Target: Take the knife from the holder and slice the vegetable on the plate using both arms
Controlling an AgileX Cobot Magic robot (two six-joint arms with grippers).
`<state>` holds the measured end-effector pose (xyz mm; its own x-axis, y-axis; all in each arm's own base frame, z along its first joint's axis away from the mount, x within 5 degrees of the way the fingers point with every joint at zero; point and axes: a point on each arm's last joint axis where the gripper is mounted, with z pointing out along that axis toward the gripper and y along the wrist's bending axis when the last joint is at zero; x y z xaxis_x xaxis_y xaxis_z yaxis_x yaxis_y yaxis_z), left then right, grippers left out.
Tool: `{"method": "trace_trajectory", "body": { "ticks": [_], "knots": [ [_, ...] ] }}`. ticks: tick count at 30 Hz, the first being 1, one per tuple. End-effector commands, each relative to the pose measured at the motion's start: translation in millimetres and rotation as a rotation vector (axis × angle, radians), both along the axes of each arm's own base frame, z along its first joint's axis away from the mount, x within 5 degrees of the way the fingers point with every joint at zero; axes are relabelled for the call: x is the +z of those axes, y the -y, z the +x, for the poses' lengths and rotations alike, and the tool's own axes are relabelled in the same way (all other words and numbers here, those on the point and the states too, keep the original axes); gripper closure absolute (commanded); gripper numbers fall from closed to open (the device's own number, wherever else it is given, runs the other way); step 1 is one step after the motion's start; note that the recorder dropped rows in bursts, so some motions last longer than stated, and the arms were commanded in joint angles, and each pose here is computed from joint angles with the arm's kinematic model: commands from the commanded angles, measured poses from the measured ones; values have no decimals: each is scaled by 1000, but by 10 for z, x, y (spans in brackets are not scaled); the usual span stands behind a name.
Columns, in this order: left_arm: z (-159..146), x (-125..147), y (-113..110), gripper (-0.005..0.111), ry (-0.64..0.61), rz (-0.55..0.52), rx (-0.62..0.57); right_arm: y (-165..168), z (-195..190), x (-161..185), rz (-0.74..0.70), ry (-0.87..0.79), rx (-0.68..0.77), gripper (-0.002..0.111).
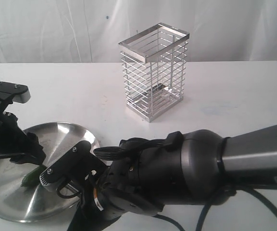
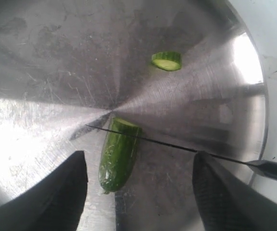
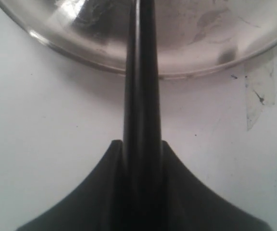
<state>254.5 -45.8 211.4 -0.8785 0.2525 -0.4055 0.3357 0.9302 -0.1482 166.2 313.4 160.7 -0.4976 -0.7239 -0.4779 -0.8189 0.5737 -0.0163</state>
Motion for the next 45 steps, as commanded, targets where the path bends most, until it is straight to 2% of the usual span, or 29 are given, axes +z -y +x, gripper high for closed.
{"method": "trace_trajectory", "body": {
  "ticks": [1, 3, 9, 10, 17, 33, 45],
  "knots": [
    [-15, 14, 17, 45, 8, -12, 8, -12, 4, 23, 10, 10, 5, 108],
    [1, 20, 13, 54, 22, -14, 25, -12, 4, 23, 10, 10, 5, 108],
    [54, 31, 0, 104, 69, -18, 71, -7, 2, 21, 5, 7, 2, 108],
    [58, 20, 1, 106, 65, -18, 71, -7, 2, 21, 5, 7, 2, 108],
    [112, -129, 8, 107, 15, -16, 78, -2, -2, 18, 2, -2, -6, 108],
    [83, -139, 62, 107, -39, -83, 100, -2, -2, 18, 2, -2, -6, 108],
    [179, -356, 120, 107, -78, -126, 77, -2, -2, 18, 2, -2, -6, 108]
  ]
}}
